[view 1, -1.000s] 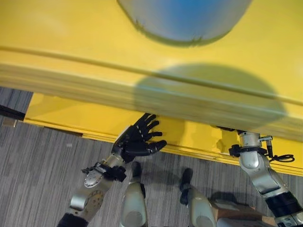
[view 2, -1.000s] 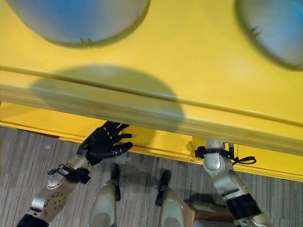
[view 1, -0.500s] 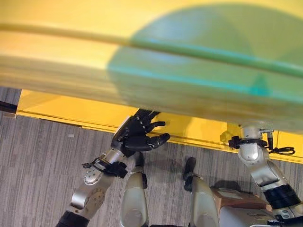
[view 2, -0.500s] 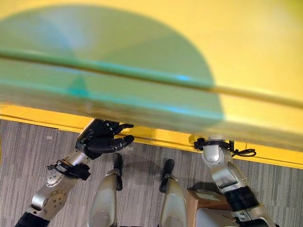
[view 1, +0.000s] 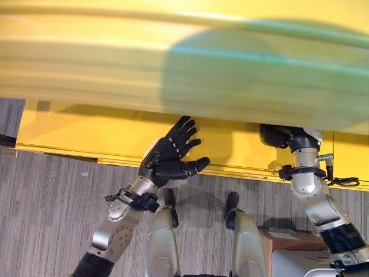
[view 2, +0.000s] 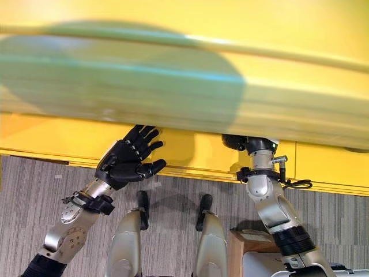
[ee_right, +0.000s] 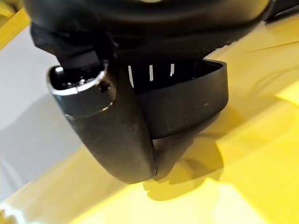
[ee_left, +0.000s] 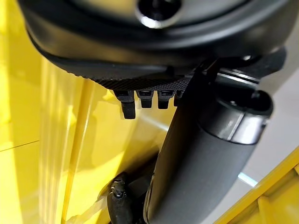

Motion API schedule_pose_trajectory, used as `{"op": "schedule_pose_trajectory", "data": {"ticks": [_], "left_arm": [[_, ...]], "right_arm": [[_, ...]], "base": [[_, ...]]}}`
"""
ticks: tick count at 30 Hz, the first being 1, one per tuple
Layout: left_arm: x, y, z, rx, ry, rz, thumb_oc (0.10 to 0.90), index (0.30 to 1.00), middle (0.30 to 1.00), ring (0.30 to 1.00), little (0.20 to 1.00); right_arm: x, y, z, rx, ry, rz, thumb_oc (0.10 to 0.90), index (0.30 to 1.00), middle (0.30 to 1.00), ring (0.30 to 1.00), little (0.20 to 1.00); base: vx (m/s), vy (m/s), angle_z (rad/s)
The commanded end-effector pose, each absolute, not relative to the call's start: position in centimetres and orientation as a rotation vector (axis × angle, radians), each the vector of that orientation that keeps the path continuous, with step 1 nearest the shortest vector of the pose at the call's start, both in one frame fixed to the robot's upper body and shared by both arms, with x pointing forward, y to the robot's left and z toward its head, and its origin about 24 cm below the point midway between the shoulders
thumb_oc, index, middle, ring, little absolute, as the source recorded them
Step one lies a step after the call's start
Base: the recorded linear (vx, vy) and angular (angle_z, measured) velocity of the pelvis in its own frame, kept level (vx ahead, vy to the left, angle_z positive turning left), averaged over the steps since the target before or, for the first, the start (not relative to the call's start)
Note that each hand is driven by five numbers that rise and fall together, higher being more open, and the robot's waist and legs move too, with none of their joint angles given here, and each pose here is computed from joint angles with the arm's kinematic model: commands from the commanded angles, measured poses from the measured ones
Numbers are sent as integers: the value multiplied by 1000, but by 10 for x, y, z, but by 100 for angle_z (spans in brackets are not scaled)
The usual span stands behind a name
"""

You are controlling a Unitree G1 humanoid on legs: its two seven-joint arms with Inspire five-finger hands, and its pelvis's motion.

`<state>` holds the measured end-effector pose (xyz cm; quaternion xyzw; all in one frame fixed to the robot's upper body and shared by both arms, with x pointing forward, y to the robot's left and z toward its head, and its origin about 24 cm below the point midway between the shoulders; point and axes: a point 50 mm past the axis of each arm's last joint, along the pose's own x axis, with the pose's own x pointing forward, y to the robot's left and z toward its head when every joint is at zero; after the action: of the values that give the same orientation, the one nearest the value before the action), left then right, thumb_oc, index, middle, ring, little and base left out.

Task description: Move parts from the plastic box to the shelf.

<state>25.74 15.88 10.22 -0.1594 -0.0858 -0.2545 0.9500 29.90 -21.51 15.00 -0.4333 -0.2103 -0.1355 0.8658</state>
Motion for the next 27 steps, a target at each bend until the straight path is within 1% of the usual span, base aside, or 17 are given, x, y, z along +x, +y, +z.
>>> {"op": "schedule_pose_trajectory", "data": {"ticks": [1, 8, 18, 27], "left_arm": [[252, 154, 112, -300, -239, -539, 900, 1000, 1000, 1000, 1000], [257, 154, 112, -309, -237, -530, 900, 1000, 1000, 1000, 1000], [261, 146, 102, -315, -206, -566, 900, 1000, 1000, 1000, 1000], [263, 142, 93, -326, -171, -565, 900, 1000, 1000, 1000, 1000]], "right_arm": [[297, -218, 199, -846, -628, -350, 400, 300, 300, 300, 300], [302, -221, 205, -745, -569, -230, 400, 300, 300, 300, 300], [308, -236, 213, -746, -526, -248, 400, 300, 300, 300, 300], [307, -240, 202, -777, -478, -244, 400, 300, 300, 300, 300]], "base": [[-86, -6, 0], [-39, 15, -7], [-2, 5, -4], [66, 8, -1]]}}
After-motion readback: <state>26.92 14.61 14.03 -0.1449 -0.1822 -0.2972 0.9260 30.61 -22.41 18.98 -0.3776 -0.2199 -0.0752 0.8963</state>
